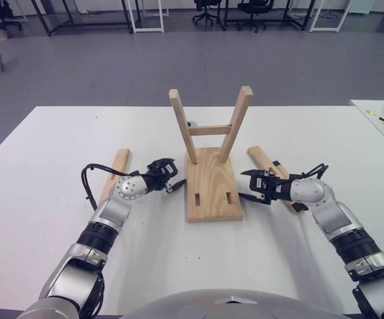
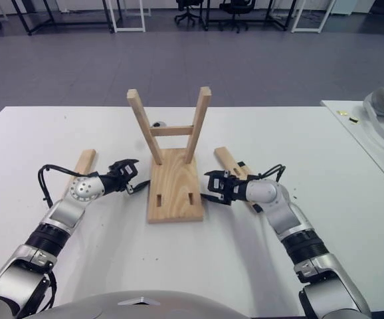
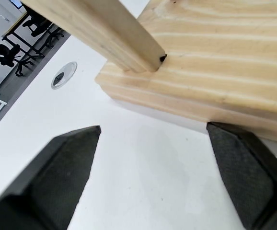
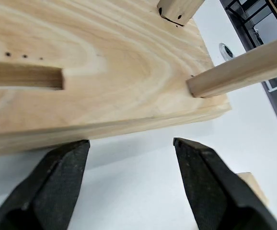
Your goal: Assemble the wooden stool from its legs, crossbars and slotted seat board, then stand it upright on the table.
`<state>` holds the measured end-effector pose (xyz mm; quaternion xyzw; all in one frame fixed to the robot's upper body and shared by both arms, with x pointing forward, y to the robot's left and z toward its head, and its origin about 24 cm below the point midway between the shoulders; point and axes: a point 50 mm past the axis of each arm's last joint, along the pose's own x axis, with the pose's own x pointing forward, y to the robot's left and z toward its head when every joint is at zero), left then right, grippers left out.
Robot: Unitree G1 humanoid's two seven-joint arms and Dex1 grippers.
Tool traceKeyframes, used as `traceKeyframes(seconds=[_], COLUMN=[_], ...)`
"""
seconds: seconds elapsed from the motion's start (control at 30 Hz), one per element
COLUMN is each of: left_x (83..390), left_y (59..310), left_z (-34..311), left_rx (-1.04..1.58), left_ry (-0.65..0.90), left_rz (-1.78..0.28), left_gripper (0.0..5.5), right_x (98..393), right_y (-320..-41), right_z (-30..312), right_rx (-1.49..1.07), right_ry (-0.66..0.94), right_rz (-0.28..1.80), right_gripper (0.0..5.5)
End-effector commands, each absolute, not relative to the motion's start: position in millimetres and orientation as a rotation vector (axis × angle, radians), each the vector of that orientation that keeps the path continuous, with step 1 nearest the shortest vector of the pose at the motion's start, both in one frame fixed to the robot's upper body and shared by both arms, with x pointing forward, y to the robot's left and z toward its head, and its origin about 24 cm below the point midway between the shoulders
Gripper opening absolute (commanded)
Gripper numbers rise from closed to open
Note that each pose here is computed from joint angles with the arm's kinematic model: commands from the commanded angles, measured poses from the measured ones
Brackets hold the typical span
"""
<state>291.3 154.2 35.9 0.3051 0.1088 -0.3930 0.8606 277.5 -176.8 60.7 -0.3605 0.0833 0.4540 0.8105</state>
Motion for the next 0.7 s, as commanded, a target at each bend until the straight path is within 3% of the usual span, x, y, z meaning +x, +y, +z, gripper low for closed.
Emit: traceKeyframes(seconds=[0.03, 0.17, 0.27, 0.43, 0.7], left_x=[284, 278, 270, 261, 260], left_y=[176, 171, 166, 158, 153], left_z=[52, 84, 89, 84, 85], left_rx=[0.659, 0.496, 0.351, 0.306, 0.302], left_ry=[0.209, 0.089, 0.078, 0.113, 0.125], left_rz=[-0.719, -0.605, -0.542, -0.531, -0.541], left_gripper=[4.1, 4.1, 4.1, 4.1, 4.1], right_x=[285, 286, 275, 252, 237], right_y=[-201, -265, -292, -296, -281], right_z=[98, 98, 73, 35, 11], right_rx=[-0.516, -0.418, -0.355, -0.244, -0.186], right_ry=[0.024, 0.133, 0.28, 0.424, 0.551], right_rz=[0.684, 0.371, 0.307, 0.341, 0.429], right_gripper=[3.28, 3.28, 3.28, 3.28, 3.28])
